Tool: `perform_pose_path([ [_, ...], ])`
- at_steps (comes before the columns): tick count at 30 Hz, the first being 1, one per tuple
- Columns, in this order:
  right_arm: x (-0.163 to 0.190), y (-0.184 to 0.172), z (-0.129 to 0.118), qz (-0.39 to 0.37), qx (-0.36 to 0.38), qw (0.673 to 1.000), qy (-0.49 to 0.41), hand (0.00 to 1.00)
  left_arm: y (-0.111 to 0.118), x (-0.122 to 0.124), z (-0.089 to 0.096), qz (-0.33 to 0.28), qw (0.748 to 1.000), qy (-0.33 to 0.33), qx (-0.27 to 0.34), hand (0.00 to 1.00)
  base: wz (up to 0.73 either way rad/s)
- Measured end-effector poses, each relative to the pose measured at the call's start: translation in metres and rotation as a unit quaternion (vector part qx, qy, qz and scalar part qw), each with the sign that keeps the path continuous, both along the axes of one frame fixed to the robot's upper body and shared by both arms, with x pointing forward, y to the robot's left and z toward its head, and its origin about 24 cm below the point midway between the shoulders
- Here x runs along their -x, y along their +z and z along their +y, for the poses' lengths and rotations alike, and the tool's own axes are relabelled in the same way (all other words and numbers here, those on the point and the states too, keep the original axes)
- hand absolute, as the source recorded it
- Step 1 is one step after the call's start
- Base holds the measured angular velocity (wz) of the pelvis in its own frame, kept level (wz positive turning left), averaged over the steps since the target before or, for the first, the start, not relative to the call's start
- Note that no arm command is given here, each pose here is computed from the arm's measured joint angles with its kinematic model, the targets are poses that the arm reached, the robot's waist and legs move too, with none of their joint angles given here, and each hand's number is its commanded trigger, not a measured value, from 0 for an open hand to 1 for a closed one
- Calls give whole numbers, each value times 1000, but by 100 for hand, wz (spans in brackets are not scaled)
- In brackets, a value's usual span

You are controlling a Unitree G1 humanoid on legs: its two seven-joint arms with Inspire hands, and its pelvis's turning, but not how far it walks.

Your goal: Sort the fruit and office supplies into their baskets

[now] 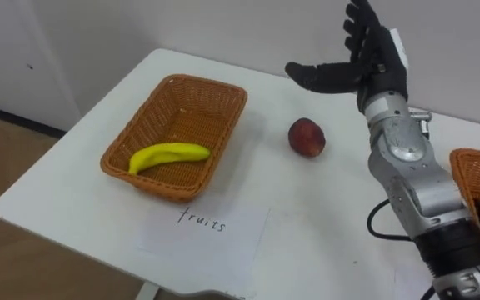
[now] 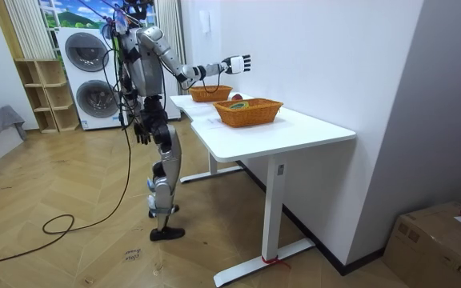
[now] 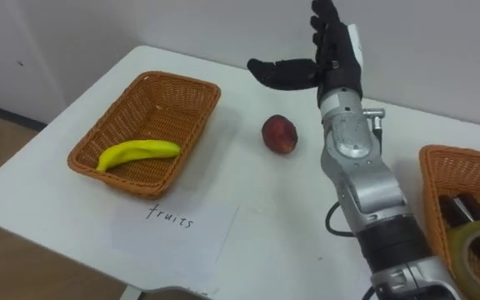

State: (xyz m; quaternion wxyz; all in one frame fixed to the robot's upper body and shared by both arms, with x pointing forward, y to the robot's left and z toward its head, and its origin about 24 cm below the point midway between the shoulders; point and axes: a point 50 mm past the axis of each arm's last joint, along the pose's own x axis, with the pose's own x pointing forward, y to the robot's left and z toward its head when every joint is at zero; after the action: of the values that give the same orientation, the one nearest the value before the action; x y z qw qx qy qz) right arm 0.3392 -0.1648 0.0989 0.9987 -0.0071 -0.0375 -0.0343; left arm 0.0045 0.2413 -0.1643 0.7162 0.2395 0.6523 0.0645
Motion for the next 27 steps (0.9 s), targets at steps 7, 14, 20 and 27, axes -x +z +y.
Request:
perform_pose_path([
  [7,-1,-6,-4,20,-62,998,-4,0,-2,-6,-11,-4,999,-31,9,0,-9],
  [14,-2,-11,-35,35,-149,986,-63,0,-4,-11,-21,-9,999,-36,21,0,-1],
  [20,-1,-30,-43,73,-154,982,-86,0,-5,-11,-24,-10,999,-43,23,0,-2],
  [27,1,-45,-48,102,-152,978,-100,0,-5,-7,-25,-6,999,-32,26,0,0],
])
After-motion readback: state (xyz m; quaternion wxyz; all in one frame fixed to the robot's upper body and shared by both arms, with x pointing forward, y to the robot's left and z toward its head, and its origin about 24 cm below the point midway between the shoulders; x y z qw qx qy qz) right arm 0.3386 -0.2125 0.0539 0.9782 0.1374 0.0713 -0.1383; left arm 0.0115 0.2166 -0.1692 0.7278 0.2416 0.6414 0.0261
